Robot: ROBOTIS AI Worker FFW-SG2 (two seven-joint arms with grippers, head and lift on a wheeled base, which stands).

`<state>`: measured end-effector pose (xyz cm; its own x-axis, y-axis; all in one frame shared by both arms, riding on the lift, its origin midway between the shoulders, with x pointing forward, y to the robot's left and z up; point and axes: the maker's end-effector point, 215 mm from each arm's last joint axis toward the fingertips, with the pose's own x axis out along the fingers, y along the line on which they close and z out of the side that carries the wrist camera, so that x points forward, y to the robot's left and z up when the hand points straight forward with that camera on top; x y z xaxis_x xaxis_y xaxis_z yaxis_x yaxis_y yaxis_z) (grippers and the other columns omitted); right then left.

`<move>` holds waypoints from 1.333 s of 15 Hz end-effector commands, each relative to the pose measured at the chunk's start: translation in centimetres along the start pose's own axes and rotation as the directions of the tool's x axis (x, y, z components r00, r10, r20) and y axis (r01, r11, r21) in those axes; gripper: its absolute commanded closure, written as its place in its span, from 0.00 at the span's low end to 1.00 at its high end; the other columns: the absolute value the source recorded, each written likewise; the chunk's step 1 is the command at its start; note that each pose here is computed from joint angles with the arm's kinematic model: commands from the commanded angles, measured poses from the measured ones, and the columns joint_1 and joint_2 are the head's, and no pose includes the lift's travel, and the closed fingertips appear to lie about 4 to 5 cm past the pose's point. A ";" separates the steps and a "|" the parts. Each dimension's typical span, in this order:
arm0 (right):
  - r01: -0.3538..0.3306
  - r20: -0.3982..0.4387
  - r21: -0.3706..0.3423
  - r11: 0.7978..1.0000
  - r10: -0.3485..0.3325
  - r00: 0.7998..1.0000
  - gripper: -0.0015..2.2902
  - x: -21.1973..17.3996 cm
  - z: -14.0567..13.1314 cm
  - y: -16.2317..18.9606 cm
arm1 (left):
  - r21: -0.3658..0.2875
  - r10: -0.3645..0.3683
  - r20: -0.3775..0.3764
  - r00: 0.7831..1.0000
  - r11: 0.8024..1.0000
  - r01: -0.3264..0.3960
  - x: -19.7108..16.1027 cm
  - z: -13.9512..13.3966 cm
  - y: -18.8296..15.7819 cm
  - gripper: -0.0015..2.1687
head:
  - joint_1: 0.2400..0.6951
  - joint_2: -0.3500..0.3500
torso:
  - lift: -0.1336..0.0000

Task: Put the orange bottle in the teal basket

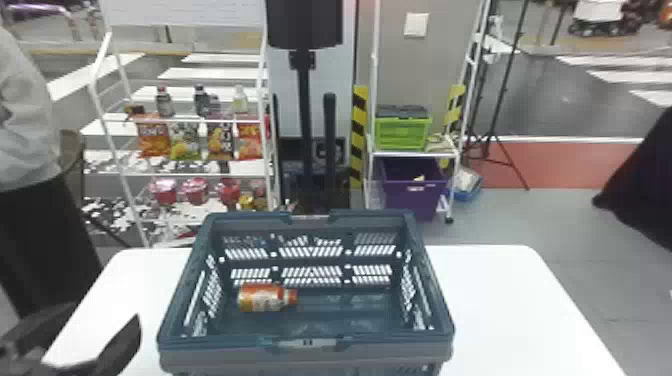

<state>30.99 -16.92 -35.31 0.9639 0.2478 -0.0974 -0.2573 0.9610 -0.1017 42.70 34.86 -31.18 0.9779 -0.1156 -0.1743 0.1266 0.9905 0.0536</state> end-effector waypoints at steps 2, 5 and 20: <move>-0.012 0.034 0.046 0.999 0.011 0.999 0.06 0.4 1.5 1.1 | 0.071 -0.007 0.123 0.992 0.997 -0.002 -4.5 -0.8 -4.2 0.04 | 0.57 0.50 | 1.00; -0.009 0.040 0.094 0.996 0.005 0.999 0.06 0.6 1.6 1.1 | 0.060 0.018 0.142 0.990 0.998 -0.026 -6.8 -3.3 -8.5 0.03 | 0.57 0.50 | 1.00; -0.031 0.016 0.137 0.990 0.029 0.999 0.05 0.9 0.4 1.0 | -0.056 0.142 0.162 0.977 0.989 -0.135 -10.7 -4.3 -11.9 0.03 | 0.57 0.50 | 1.00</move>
<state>31.66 -15.75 -34.93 0.9575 0.2768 -0.0816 -0.2747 0.9608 0.0364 30.02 24.67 -34.18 0.9999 0.0142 -0.0033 -0.0141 0.9996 0.0228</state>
